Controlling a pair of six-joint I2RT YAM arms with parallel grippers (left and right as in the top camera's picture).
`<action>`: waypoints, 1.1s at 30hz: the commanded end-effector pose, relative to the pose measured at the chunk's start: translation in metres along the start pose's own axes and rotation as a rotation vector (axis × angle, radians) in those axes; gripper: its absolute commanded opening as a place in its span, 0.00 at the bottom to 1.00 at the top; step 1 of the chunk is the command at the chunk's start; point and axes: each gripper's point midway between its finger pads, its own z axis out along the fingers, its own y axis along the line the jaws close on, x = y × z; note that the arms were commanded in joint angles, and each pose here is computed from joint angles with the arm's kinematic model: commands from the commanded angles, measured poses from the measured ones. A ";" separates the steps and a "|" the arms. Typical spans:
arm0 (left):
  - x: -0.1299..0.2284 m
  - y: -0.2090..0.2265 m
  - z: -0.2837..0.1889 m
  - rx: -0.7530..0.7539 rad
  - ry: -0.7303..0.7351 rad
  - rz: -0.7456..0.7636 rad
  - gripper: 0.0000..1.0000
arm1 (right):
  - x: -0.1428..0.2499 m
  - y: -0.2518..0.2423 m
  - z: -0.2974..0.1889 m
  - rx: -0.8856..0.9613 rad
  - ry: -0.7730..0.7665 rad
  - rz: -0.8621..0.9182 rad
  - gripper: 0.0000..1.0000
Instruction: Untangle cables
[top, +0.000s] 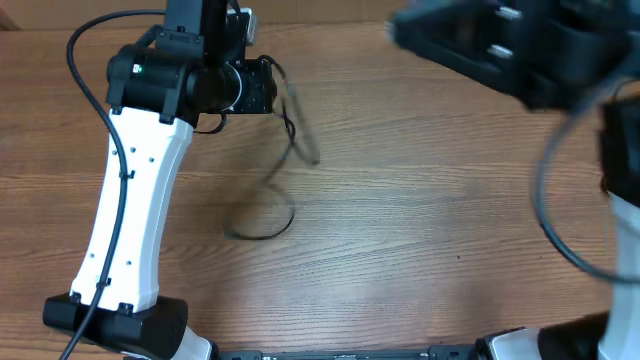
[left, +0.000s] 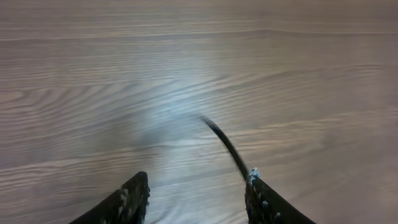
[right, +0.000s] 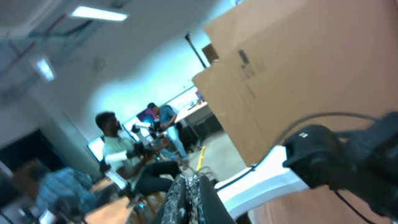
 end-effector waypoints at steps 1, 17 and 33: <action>-0.005 0.012 -0.006 -0.058 -0.032 -0.011 0.43 | 0.008 0.001 -0.009 0.006 0.061 0.105 0.04; 0.000 -0.010 -0.015 0.059 -0.020 -0.003 0.04 | 0.031 -0.066 -0.021 0.004 0.191 0.258 1.00; -0.028 -0.042 -0.113 0.169 -0.277 0.059 0.04 | 0.030 -0.113 -0.020 -0.012 0.182 0.047 1.00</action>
